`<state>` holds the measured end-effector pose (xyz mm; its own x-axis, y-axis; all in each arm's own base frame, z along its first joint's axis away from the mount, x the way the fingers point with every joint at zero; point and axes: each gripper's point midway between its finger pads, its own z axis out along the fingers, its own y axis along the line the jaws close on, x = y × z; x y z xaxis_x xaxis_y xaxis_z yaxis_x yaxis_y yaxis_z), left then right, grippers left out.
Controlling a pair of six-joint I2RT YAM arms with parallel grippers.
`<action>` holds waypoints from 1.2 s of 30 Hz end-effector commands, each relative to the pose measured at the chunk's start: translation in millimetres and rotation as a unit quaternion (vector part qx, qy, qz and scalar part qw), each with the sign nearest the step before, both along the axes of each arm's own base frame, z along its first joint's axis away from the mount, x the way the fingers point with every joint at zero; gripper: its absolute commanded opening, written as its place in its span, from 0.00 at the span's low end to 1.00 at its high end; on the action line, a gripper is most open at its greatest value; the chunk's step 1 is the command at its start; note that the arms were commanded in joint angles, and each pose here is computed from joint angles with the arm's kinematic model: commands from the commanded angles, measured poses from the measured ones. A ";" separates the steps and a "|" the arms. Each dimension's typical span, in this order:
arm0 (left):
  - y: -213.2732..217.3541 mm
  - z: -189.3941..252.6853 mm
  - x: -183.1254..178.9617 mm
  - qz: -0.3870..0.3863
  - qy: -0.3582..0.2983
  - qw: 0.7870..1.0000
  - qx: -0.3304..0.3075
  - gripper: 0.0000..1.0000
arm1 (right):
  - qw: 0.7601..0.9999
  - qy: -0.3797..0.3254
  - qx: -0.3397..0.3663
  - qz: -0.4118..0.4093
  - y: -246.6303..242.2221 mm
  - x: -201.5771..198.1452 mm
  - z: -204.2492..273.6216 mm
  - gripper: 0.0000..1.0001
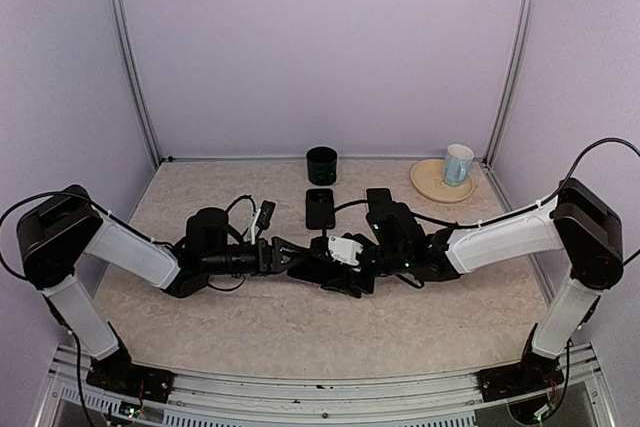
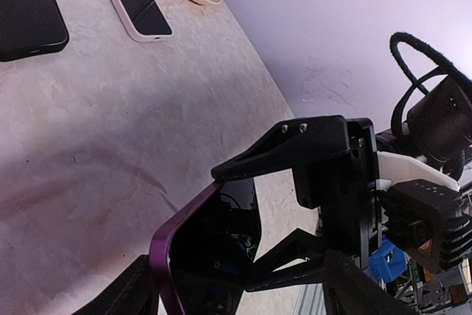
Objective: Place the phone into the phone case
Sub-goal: Pass from the right arm to the left
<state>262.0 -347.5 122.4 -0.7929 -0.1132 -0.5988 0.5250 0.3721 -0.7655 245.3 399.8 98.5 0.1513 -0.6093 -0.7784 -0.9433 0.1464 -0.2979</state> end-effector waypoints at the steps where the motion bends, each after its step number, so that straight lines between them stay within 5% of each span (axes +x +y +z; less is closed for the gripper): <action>1: -7.8 14.2 -2.2 -0.027 -0.011 0.999 -0.026 0.71 | 0.998 -0.051 0.035 0.000 9.0 1.4 34.1 0.49; 18: -8.0 17.0 -6.2 -0.033 -0.001 0.999 -0.034 0.40 | 0.993 -0.112 0.026 -0.038 8.9 14.3 44.0 0.49; 30: -8.1 12.9 -4.9 -0.029 0.004 0.999 -0.031 0.02 | 0.990 -0.133 0.017 -0.051 6.6 18.0 42.4 0.50; 36: -7.1 16.0 -4.8 -0.026 0.000 0.999 -0.032 0.00 | 0.988 -0.142 0.021 -0.061 3.7 20.5 46.6 0.57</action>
<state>259.4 -348.3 123.4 -0.8108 -0.1053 -0.5757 0.5149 0.3394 -0.7872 255.4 402.8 111.2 0.2603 -0.6479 -0.7159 -0.8573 0.1860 -0.4801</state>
